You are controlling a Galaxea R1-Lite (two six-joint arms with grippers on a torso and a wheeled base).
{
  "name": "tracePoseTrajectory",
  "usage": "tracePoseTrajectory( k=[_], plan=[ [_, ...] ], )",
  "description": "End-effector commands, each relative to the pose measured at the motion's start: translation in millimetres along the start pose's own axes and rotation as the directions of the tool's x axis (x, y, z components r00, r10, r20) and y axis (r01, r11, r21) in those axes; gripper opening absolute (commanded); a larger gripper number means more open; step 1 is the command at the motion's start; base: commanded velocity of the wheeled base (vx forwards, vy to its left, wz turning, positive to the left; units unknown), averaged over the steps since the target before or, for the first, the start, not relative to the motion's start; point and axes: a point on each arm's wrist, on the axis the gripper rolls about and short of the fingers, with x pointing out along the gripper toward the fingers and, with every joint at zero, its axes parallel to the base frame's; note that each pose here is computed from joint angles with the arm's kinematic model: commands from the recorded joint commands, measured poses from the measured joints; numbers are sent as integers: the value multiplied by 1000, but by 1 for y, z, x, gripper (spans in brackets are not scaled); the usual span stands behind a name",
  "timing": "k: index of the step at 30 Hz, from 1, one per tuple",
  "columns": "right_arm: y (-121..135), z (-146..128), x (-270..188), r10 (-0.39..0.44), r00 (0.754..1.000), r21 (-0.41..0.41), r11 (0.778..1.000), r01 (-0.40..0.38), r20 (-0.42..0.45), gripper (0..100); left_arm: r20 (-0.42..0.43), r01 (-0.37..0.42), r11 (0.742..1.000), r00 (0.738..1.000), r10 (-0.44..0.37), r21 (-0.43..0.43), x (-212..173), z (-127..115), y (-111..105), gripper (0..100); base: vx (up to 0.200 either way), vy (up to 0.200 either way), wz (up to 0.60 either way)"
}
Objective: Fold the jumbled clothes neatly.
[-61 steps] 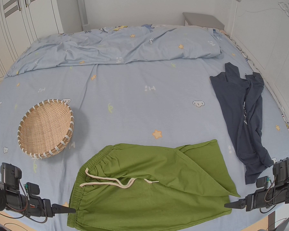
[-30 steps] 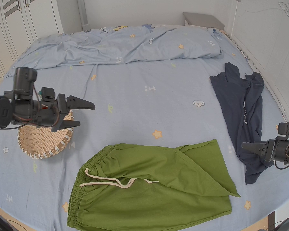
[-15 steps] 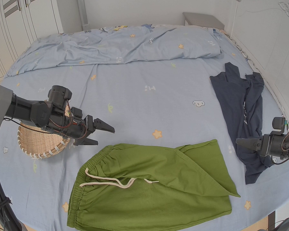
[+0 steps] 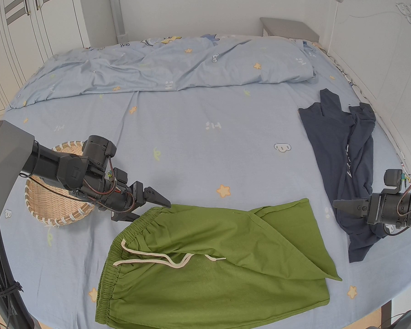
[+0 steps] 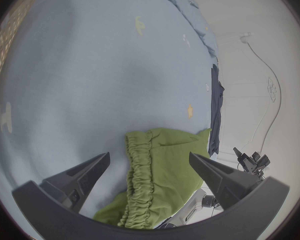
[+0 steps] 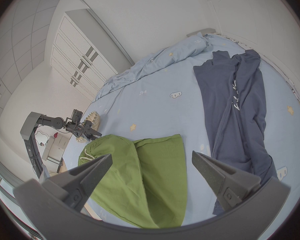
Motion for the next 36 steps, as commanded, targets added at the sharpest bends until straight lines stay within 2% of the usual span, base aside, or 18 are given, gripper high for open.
tracePoseTrajectory(
  k=[1,3,4,19,24,29,36],
  plan=[
    [-1,0,1,1,1000,2,1000,-1,-5,100,-10,-3,1000,1000,3,2,0,-1,-1,100,0,0,0],
    [-1,0,1,1,1000,2,1000,-1,-5,100,-17,-6,1000,1000,6,3,0,-2,-1,100,0,0,0],
    [-1,0,1,1,1000,2,1000,-1,-5,100,-25,-8,1000,1000,8,8,0,-3,-1,0,0,0,0],
    [-1,-1,2,0,1000,3,1000,0,-7,100,-19,-6,1000,1000,7,27,-4,-3,-3,0,0,0,0],
    [-1,0,2,2,1000,5,1000,-2,-7,100,76,15,998,997,-20,63,-44,-1,-21,0,0,0,0],
    [-3,-1,5,0,1000,15,1000,0,-20,100,147,8,998,989,-16,57,-69,5,-16,0,0,0,0],
    [-12,-7,14,-18,998,51,998,21,-60,100,147,4,999,989,-12,53,-71,3,-15,0,0,0,0]
  ],
)
